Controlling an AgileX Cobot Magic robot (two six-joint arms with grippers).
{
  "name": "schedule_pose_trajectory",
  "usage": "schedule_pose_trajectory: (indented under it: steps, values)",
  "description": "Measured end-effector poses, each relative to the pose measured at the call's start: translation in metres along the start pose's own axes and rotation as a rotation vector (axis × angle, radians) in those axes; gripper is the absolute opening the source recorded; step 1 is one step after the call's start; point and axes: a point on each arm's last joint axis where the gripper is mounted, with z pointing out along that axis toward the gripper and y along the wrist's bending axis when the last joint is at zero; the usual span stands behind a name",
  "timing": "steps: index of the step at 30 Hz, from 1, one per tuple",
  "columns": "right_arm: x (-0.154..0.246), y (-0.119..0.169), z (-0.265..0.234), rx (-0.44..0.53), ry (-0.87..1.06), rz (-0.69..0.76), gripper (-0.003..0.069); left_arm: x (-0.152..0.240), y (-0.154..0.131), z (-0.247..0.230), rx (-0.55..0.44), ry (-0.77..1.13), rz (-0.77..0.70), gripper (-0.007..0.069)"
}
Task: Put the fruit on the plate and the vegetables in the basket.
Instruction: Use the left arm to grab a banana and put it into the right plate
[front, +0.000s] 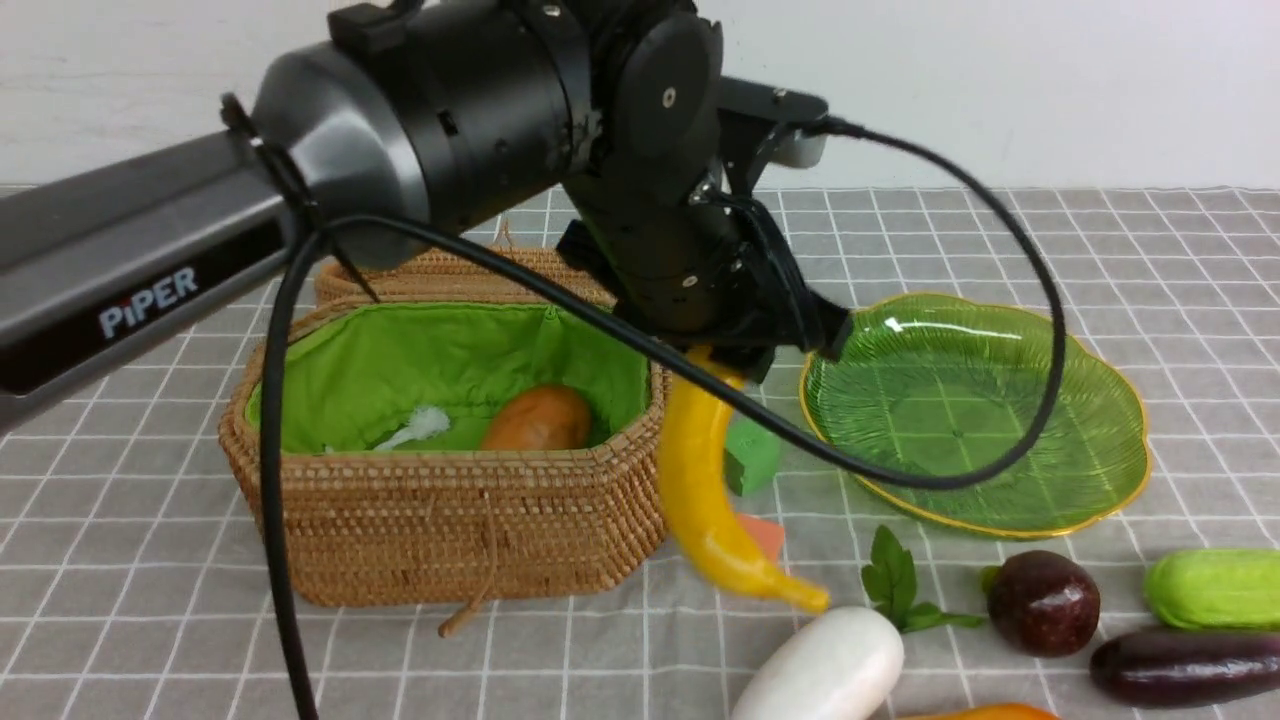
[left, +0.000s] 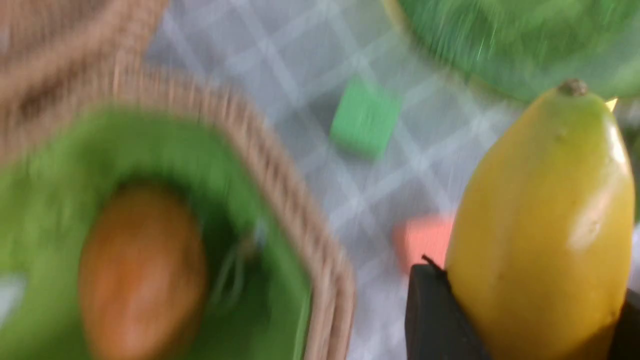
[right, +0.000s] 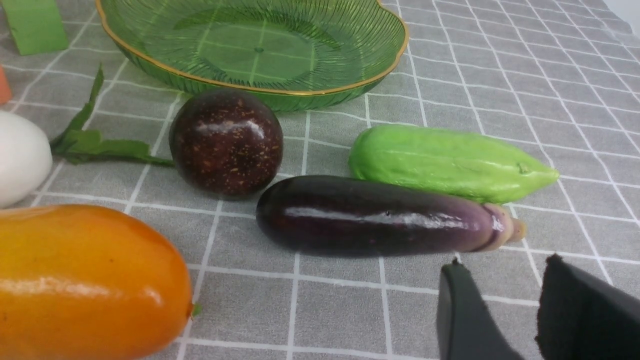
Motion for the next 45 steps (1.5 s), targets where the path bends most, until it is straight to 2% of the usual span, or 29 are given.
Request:
schedule_pose_trajectory:
  steps: [2,9,17,27,45]
  values:
    - [0.000,0.000,0.000,0.000,0.000,0.000,0.0241,-0.012,-0.004,0.007,0.033,-0.127,0.021,0.0302]
    - [0.000,0.000,0.000,0.000,0.000,0.000,0.0241,-0.020,-0.019,0.054,0.121,-0.289,0.076,0.0302]
    - [0.000,0.000,0.000,0.000,0.000,0.000,0.0241,-0.032,-0.032,0.104,0.223,-0.356,-0.064,0.0302]
    - [0.000,0.000,0.000,0.000,0.000,0.000,0.0241,-0.034,-0.033,0.143,0.225,-0.409,-0.086,0.0302]
    - [0.000,0.000,0.000,0.000,0.000,0.001,0.0241,-0.026,-0.033,0.162,0.218,-0.399,-0.094,0.0302]
